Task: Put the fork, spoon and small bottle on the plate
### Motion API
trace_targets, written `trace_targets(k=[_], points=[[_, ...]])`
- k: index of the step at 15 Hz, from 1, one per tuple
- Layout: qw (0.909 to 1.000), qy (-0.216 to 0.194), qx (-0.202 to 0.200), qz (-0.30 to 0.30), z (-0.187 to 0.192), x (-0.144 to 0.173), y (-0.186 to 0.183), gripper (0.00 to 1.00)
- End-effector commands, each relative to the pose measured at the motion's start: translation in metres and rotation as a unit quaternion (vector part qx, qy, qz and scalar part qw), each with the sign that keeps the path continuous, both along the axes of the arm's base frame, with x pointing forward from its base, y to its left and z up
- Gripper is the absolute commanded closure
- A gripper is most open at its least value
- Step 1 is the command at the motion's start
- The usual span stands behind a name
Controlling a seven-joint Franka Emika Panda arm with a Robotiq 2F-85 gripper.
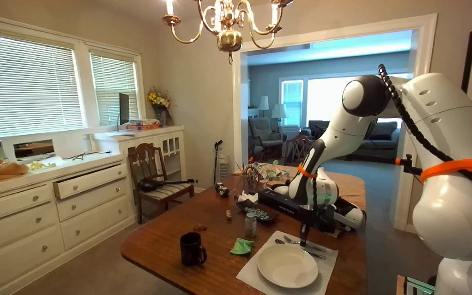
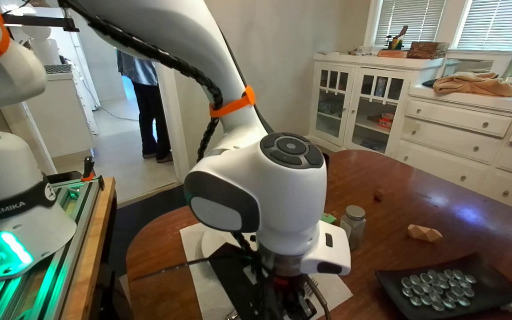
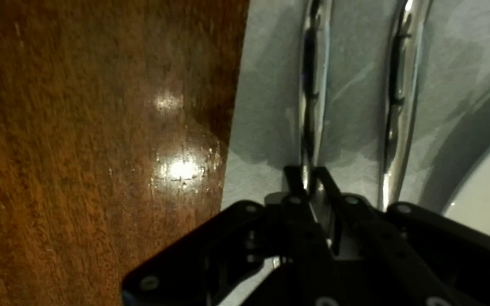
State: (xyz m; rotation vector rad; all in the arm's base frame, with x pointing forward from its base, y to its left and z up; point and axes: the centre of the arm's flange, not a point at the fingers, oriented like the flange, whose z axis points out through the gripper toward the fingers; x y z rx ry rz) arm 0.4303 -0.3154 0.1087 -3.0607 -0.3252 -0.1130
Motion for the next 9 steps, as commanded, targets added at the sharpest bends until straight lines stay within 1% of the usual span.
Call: trace_targets(k=[1, 6, 9], points=[[0.9993, 0.021, -0.028, -0.014, 0.015, -0.003, 0.023, 0.97], [0.9973, 0.029, -0.066, -0.011, 0.033, 0.003, 0.044, 0.97], [0.9970, 0.032, -0.070, -0.005, 0.044, 0.003, 0.064, 0.97]])
